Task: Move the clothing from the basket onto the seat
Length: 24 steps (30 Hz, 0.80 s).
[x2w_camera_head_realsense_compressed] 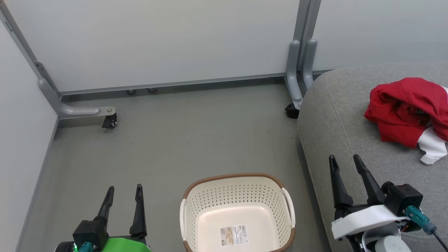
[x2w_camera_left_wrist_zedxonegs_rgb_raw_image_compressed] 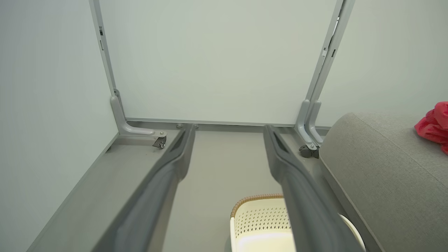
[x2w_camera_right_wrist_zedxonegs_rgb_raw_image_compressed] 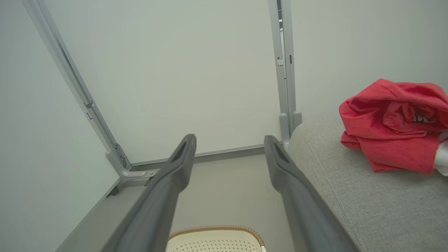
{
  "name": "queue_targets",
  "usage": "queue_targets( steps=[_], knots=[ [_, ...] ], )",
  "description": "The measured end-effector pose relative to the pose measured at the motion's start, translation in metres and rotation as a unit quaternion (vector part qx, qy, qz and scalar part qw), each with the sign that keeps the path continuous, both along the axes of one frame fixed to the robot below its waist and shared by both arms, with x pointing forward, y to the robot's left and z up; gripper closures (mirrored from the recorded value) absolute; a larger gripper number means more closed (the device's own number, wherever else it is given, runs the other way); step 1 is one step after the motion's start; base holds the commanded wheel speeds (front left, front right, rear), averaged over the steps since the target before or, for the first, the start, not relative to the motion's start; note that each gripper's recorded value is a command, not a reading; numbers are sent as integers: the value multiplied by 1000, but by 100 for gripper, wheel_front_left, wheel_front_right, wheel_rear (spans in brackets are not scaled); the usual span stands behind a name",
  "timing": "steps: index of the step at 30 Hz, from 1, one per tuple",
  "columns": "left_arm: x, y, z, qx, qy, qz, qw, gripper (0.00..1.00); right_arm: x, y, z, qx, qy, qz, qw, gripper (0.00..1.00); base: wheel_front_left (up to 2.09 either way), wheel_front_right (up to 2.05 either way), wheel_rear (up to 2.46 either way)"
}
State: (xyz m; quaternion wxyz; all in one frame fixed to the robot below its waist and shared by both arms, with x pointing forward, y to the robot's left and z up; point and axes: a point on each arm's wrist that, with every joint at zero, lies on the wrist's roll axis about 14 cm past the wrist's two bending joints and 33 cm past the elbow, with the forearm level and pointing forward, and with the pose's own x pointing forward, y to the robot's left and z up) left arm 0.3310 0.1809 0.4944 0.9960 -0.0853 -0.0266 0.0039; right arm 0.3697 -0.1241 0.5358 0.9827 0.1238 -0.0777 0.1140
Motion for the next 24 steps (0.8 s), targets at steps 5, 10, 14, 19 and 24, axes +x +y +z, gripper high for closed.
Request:
queue_targets(
  steps=[5,10,14,19,24],
  knots=[
    [0,1,1,-3,-2,0,1000,0,-1,1,-1,-3,1,0,1000,0,0,0,0],
    [-1,2,2,-10,-3,-1,1000,0,-1,-3,-2,-7,1,-5,1000,0,0,0,0],
    [-2,2,-3,-22,3,-1,1000,0,-1,-4,-1,-7,0,-7,1000,0,0,0,0],
    [-2,3,-4,-22,4,1,1000,0,0,-6,0,-1,-1,-11,1000,0,0,0,0],
    [-2,4,-3,-22,3,2,1000,0,0,-5,0,-1,-1,-11,1000,0,0,0,0]
  ],
)
